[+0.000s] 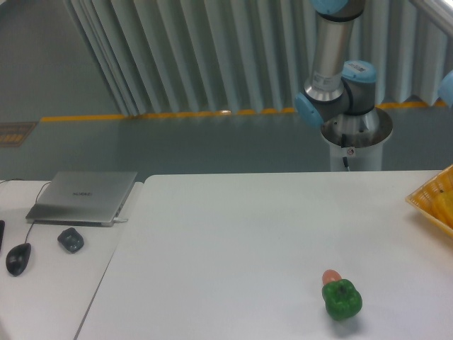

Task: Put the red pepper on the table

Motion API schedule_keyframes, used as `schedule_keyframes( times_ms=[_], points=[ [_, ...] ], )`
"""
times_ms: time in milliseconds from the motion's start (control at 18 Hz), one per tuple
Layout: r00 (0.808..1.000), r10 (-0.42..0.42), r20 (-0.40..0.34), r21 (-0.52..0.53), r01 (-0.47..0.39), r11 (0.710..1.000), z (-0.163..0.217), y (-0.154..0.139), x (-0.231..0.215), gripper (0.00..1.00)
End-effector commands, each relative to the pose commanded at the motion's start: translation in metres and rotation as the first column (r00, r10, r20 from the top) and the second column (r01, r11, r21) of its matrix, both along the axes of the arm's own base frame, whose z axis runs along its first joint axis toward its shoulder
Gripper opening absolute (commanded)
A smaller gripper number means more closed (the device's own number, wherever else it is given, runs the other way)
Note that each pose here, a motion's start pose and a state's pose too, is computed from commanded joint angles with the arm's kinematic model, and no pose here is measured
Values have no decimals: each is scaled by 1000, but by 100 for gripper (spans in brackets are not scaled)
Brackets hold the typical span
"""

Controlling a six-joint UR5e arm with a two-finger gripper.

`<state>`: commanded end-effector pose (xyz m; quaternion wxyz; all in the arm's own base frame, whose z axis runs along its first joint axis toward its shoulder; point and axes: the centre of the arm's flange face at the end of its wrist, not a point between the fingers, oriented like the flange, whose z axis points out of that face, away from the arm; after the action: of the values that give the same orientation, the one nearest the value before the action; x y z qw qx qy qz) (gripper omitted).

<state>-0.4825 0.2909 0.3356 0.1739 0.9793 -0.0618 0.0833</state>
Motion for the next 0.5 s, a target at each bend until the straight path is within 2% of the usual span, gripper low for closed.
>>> schedule_keyframes(
  times_ms=[111,222,389,500],
  points=[
    [1000,-12,-22,10,12,1000,30,7,1,19],
    [998,-51,-30,19,52,998,49,29,9,20],
    [995,-86,-54,53,89,995,61,53,19,20],
    [995,-81,-54,121,87,989,71,65,22,20]
  ],
)
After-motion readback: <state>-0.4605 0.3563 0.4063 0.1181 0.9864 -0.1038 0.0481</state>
